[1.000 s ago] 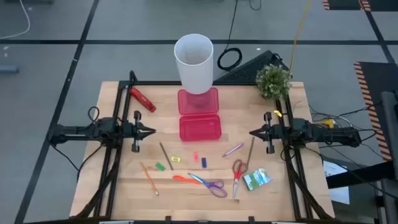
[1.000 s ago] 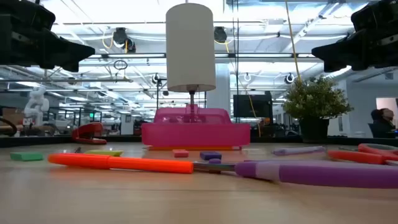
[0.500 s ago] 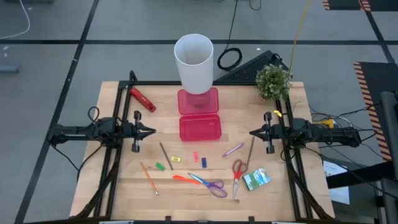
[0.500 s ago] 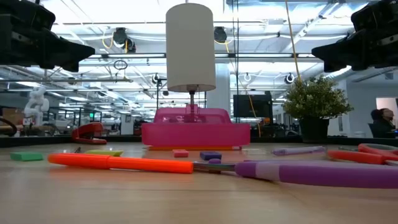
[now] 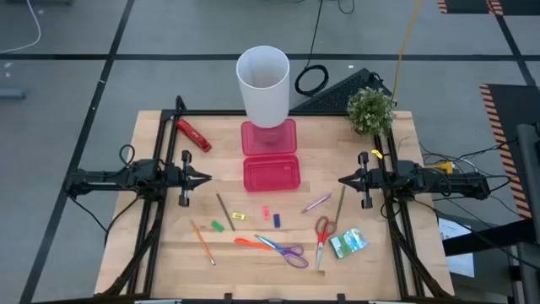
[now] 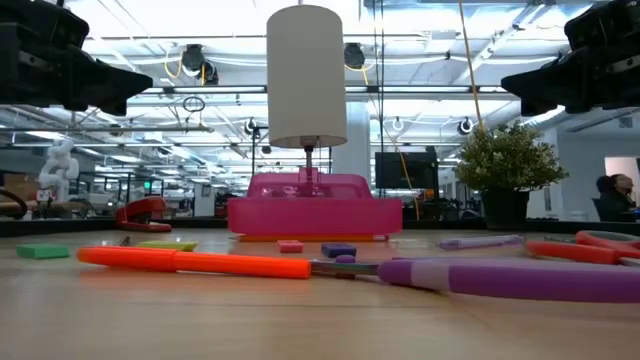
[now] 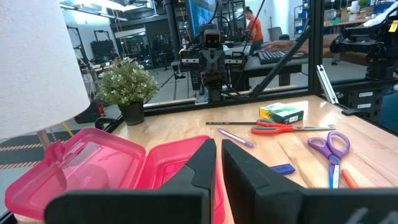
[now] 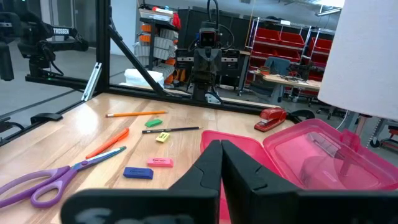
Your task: Pack school essentials
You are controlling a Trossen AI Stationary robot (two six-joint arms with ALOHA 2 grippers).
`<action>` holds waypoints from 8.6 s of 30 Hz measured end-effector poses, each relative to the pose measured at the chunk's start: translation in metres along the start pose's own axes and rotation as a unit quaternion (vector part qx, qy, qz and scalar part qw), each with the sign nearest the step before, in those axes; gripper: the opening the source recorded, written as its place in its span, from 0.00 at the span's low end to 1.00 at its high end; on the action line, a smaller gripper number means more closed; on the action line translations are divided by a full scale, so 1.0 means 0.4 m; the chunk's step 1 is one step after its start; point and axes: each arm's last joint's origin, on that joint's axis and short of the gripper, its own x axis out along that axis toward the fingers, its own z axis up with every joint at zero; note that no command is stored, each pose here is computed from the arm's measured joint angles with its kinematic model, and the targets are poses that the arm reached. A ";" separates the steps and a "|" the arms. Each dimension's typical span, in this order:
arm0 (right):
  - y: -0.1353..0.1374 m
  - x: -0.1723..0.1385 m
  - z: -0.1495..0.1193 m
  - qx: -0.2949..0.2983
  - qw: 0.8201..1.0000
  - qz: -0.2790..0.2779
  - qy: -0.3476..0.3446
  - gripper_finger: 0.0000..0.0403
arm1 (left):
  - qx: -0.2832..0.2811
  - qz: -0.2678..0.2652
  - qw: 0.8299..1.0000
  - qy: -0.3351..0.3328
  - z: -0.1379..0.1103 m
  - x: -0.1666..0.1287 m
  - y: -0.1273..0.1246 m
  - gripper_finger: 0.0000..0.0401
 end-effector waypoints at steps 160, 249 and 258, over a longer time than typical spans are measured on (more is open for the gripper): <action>-0.069 0.215 0.443 0.104 0.967 0.011 0.231 0.00 | -0.109 0.013 0.993 -0.049 0.076 -0.015 0.013 0.08; 0.051 0.393 -0.093 -0.022 0.811 0.192 0.552 0.18 | -0.046 -0.041 0.867 0.495 0.069 0.597 -0.081 0.08; 0.052 0.380 -0.110 -0.035 0.817 0.197 0.540 0.07 | -0.057 -0.003 0.847 0.528 -0.021 0.627 -0.035 0.08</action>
